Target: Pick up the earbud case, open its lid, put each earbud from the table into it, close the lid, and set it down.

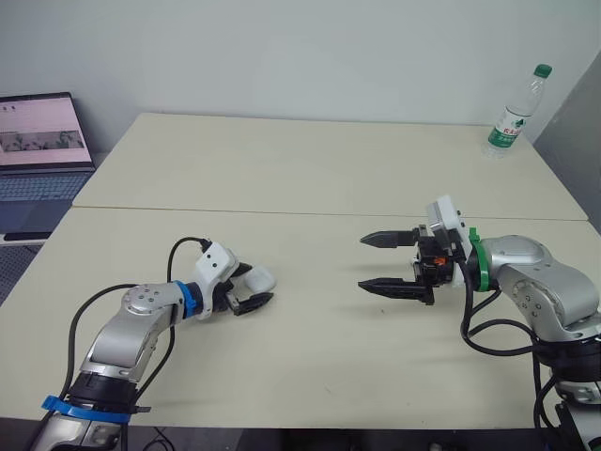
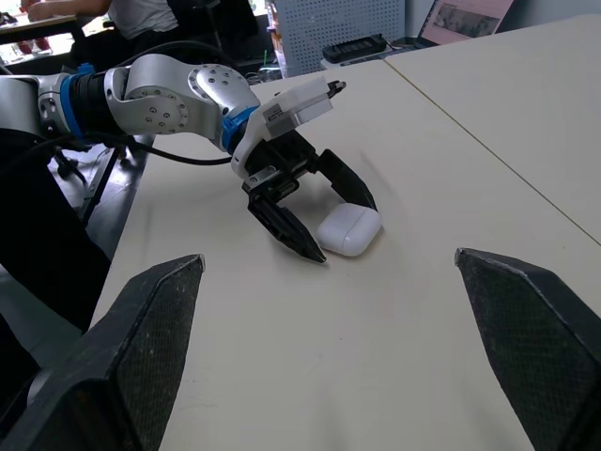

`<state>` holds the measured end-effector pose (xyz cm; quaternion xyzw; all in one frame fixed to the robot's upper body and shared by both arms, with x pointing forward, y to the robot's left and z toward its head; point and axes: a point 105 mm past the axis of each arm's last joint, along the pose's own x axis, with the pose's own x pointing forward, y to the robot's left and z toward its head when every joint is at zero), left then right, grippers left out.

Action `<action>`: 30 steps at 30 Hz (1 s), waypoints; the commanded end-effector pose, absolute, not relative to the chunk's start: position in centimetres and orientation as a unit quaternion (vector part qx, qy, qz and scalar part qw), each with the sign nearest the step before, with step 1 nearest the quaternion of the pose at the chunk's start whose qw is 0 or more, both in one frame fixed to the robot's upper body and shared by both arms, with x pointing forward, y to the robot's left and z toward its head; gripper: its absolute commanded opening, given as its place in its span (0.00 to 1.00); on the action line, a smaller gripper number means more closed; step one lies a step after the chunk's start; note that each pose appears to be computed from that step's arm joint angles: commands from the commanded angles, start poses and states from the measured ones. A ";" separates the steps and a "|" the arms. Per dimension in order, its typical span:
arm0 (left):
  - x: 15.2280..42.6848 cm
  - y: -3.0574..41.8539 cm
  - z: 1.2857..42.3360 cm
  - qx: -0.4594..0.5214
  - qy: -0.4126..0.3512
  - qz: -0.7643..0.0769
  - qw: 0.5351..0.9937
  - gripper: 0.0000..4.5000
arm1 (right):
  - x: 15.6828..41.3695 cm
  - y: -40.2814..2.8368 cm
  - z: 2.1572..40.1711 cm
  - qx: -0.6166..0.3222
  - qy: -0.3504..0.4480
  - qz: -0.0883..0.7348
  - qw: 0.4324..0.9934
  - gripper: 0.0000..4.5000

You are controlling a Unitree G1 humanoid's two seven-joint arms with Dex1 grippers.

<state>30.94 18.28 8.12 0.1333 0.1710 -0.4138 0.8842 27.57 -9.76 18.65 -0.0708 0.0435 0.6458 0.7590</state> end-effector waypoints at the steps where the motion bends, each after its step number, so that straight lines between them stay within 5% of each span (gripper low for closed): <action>1: 31.0 18.5 7.7 0.128 0.174 -0.413 0.885 0.87 | 27.6 -9.9 19.7 -0.085 0.022 0.645 0.759 1.00; 5: 31.0 18.3 7.4 0.123 0.175 -0.413 0.885 0.62 | 27.6 -10.0 19.7 -0.083 0.023 0.642 0.761 1.00; 10: 31.6 18.0 8.9 0.139 0.136 -0.410 0.891 0.62 | 28.2 -10.3 19.4 -0.089 0.027 0.632 0.769 1.00; 14: 32.9 16.4 14.5 0.240 -0.013 -0.409 0.880 0.62 | 29.1 -10.3 18.5 -0.091 0.051 0.612 0.784 1.00; 21: 32.2 13.3 19.6 0.468 -0.261 -0.387 0.750 0.62 | 30.7 -7.0 19.3 0.016 0.090 0.599 0.795 1.00; 30: 30.5 11.5 21.3 0.508 -0.407 -0.383 0.655 0.62 | 30.2 -3.0 21.5 0.066 0.097 0.634 0.764 1.00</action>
